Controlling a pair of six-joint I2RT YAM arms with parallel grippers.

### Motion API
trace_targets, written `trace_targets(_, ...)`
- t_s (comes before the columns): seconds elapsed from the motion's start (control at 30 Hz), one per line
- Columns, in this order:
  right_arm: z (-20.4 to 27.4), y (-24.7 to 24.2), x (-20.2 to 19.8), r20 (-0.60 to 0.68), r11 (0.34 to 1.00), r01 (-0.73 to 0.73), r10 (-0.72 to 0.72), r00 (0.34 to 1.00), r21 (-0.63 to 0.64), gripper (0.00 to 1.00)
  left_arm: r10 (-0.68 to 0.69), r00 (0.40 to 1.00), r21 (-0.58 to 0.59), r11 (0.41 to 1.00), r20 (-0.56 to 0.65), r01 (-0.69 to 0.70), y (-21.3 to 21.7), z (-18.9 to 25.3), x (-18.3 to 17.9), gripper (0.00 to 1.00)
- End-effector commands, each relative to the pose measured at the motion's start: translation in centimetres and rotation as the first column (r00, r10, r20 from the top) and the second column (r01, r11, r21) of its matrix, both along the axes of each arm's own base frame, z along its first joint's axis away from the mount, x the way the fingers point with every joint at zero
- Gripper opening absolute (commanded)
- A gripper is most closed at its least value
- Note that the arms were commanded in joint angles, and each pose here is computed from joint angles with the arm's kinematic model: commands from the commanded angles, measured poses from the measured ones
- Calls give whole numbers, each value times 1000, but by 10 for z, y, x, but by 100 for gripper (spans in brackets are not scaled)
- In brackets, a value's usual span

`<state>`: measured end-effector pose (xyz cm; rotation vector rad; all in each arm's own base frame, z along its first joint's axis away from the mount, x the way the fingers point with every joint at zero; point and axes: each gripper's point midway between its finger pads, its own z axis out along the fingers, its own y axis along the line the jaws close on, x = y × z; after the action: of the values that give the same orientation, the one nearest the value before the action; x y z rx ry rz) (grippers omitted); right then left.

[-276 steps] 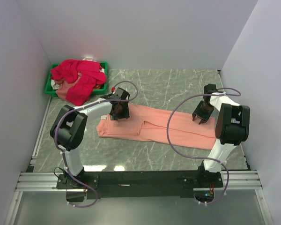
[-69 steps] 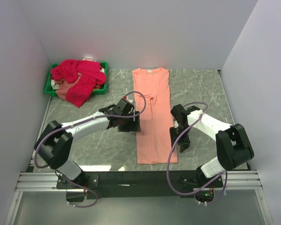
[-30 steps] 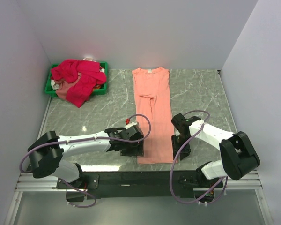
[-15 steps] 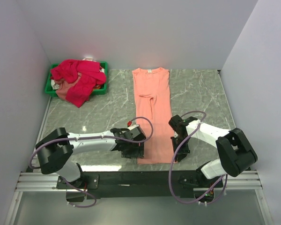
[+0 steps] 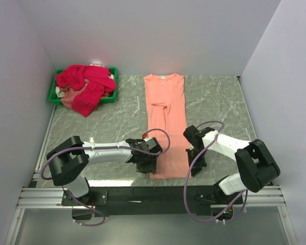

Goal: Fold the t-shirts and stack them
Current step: Fold the tshirt

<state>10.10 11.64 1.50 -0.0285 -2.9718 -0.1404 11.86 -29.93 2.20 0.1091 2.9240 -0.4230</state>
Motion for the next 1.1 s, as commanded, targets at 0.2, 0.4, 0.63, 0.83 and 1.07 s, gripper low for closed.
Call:
trace_targets(0.2,-3,-5,-3,-8,999,-7,7,1000,-34,2,-18,997,-10,1000,-74,18,3,-10,-19,41)
trace_targets(0.4,-2,-7,-3,-5,999,-1,1,1000,-47,0,-42,994,-16,999,-103,41,0,-17,-25,13)
trace_targets(0.63,-2,-14,-2,5,996,12,-12,1000,-93,0,1,994,33,999,-111,2,15,-23,-30,0)
trace_targets(0.83,0,-16,-1,10,994,20,-19,1000,-109,0,1,994,33,999,-107,3,13,-22,-29,0)
trace_targets(1.07,16,-11,8,50,996,28,-24,998,-89,0,-6,999,18,1000,-43,7,5,-1,-15,0)
